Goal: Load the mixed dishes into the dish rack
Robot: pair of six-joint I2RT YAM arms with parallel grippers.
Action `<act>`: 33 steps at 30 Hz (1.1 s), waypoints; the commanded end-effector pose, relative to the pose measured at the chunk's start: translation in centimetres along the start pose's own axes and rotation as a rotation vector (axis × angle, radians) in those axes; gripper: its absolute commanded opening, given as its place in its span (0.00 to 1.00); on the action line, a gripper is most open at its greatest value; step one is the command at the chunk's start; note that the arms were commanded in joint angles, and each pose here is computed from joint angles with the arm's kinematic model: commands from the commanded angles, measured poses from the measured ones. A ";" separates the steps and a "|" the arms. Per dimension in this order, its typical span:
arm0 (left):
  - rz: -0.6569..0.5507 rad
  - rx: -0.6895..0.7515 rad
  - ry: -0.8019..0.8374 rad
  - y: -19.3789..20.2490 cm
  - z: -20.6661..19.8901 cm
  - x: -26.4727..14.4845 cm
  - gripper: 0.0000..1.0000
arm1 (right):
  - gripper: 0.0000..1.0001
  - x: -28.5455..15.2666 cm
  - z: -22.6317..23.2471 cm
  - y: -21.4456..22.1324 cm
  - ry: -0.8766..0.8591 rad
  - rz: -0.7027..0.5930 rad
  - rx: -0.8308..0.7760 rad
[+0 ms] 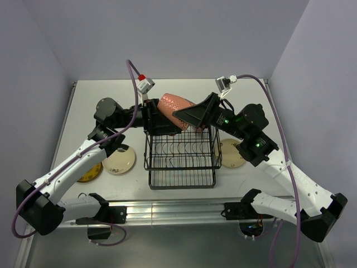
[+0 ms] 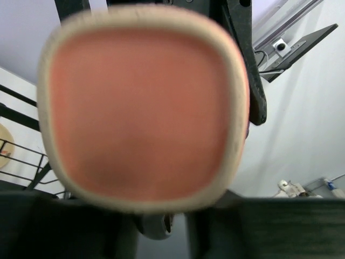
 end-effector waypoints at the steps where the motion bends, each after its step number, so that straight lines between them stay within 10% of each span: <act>1: -0.019 0.099 0.049 -1.1 -2.2 0.4 0.35 | 0.00 -0.5 3.5 -2.0 -0.130 -0.080 -0.057; 11: -0.022 0.128 0.038 -1.1 -2.8 0.1 0.00 | 0.00 -0.8 3.3 -1.8 -0.122 -0.073 -0.063; 17: -0.020 0.142 0.055 -0.8 -3.4 -0.1 0.00 | 0.02 -0.8 3.0 -1.5 -0.115 -0.054 -0.074; 23: -0.011 0.162 0.051 -0.7 -3.3 -0.4 0.00 | 0.55 -0.8 2.8 -1.5 -0.088 -0.038 -0.104; 26: -0.007 0.165 0.037 -0.7 -2.9 -0.7 0.00 | 0.99 -1.0 2.1 -1.5 -0.025 -0.032 -0.126; 33: -0.027 0.183 0.011 -1.8 -2.7 -2.4 0.00 | 1.00 -2.5 -0.1 -2.2 0.139 -0.071 -0.167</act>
Point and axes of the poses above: each gripper's point midway between its finger pads, its own x axis out along the fingers, its own z axis along the line the jaws close on, y = z × x, the point moved 4 cm from there along -x, back along the fingers, and after that the axes turned 7 degrees about -x, right-handed, at the moved point
